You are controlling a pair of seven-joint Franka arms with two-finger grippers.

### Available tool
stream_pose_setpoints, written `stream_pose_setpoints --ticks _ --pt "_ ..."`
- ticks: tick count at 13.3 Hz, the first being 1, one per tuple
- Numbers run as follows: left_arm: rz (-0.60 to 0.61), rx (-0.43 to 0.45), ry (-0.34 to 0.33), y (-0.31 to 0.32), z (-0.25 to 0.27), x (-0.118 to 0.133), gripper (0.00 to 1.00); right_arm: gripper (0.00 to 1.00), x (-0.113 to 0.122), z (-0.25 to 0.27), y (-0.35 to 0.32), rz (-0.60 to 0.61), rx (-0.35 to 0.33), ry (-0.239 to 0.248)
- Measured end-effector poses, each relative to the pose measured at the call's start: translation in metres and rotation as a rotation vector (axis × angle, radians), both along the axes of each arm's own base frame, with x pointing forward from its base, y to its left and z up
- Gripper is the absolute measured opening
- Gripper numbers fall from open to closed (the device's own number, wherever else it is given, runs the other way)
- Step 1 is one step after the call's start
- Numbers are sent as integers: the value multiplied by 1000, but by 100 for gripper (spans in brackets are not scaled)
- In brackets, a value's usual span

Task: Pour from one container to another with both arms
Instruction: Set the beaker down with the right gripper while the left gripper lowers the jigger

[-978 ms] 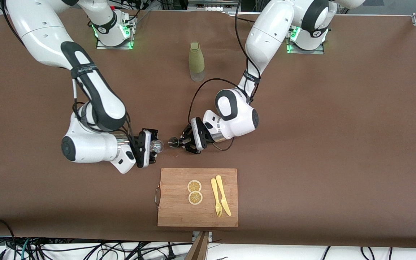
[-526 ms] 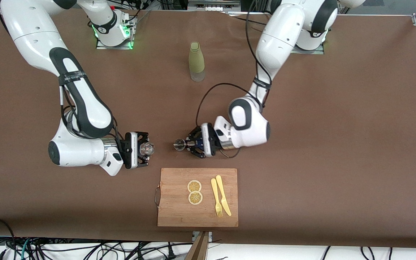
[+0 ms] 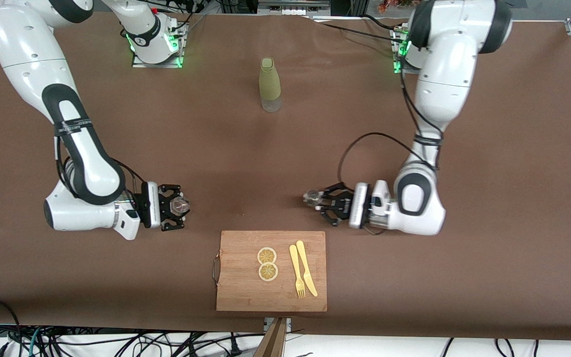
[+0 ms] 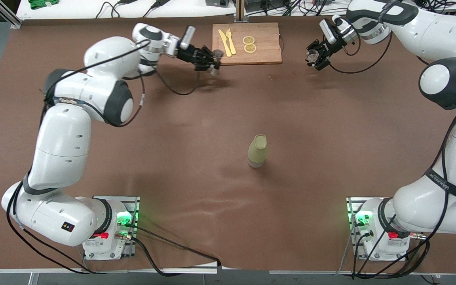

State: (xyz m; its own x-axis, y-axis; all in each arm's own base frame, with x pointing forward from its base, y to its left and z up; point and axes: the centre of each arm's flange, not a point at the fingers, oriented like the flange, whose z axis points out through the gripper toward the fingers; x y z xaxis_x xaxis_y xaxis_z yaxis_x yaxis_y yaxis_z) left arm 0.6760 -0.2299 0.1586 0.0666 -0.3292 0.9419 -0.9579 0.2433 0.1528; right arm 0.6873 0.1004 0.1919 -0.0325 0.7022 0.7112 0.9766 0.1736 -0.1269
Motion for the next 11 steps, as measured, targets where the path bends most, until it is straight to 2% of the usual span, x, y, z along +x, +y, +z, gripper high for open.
stream_pose_setpoints --ticks 2,5,8,11 --pt "-105 -16 -24 72 1 -3 22 29 -8 -19 -28 9 59 -27" --pt "-225 -22 -67 193 -8 -21 22 29 -30 -55 -73 -4 158 -63" --pt "-265 -23 -76 304 -21 -53 22 29 -57 -87 -117 -55 222 -98" --pt "-276 -10 -64 373 -36 -82 22 29 -69 -98 -150 -97 241 -106"
